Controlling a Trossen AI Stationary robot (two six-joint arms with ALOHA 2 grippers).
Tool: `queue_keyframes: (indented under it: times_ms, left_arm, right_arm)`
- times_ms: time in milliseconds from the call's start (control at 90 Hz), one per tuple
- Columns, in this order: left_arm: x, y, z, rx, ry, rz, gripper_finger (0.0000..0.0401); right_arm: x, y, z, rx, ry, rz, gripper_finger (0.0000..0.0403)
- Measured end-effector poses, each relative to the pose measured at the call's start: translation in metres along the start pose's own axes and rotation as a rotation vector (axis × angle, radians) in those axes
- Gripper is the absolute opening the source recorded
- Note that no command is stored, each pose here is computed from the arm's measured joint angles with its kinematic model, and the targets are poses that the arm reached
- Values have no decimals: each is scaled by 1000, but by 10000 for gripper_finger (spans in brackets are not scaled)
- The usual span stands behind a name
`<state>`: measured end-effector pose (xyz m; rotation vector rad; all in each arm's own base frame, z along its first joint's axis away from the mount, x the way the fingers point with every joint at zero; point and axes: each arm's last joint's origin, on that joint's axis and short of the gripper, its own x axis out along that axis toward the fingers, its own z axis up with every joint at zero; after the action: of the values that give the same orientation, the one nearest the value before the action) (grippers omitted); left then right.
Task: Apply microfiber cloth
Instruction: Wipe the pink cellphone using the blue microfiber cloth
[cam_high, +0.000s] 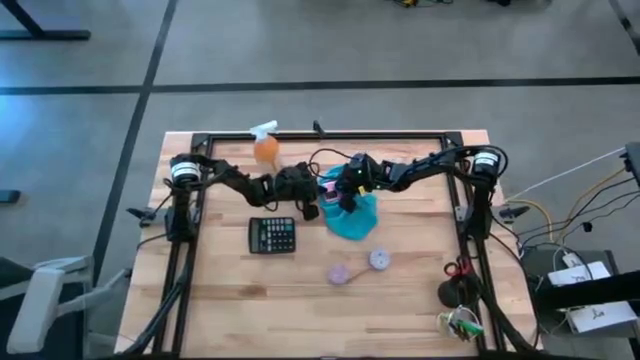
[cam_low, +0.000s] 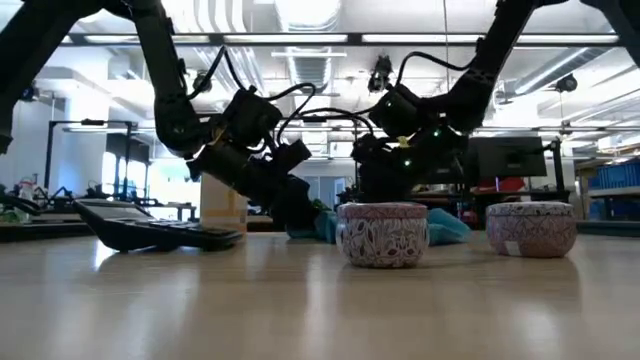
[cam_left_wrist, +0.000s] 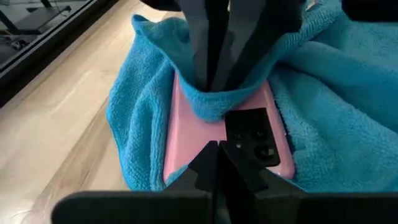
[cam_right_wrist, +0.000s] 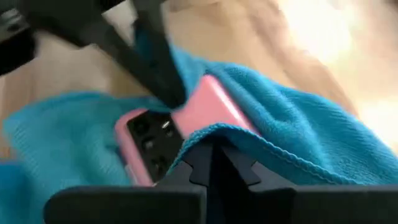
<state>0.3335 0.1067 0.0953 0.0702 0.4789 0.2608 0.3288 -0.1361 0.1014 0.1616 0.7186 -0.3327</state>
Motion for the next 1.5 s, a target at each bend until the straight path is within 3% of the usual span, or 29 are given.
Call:
queue_keyframes:
  times_ms: [222, 500, 644, 767, 1011, 1189, 1500]
  left_arm:
    - [0, 0, 0, 0, 2, 0, 0]
    - [0, -1, -1, 0, 11, -9, 0]
    - [0, -1, -1, 0, 10, -11, 0]
    - [0, -1, -1, 0, 10, -10, 0]
    - [0, 0, -1, 0, 11, -6, 0]
    - [0, 0, -1, 3, 11, -4, 0]
    - [0, 0, 1, 26, -3, -1, 0]
  right_arm:
    - [6, 3, -4, 74, -17, -105, 0]
    - [1, 40, -7, -68, -6, 27, 0]
    - [-11, 53, -9, -66, -11, 51, 0]
    - [-27, 59, -17, -16, -9, 0, 0]
    - [-40, 63, -43, 76, -106, -165, 0]
    - [-49, 62, -33, 118, -348, -123, 0]
    - [-18, 51, -40, 110, -287, -141, 0]
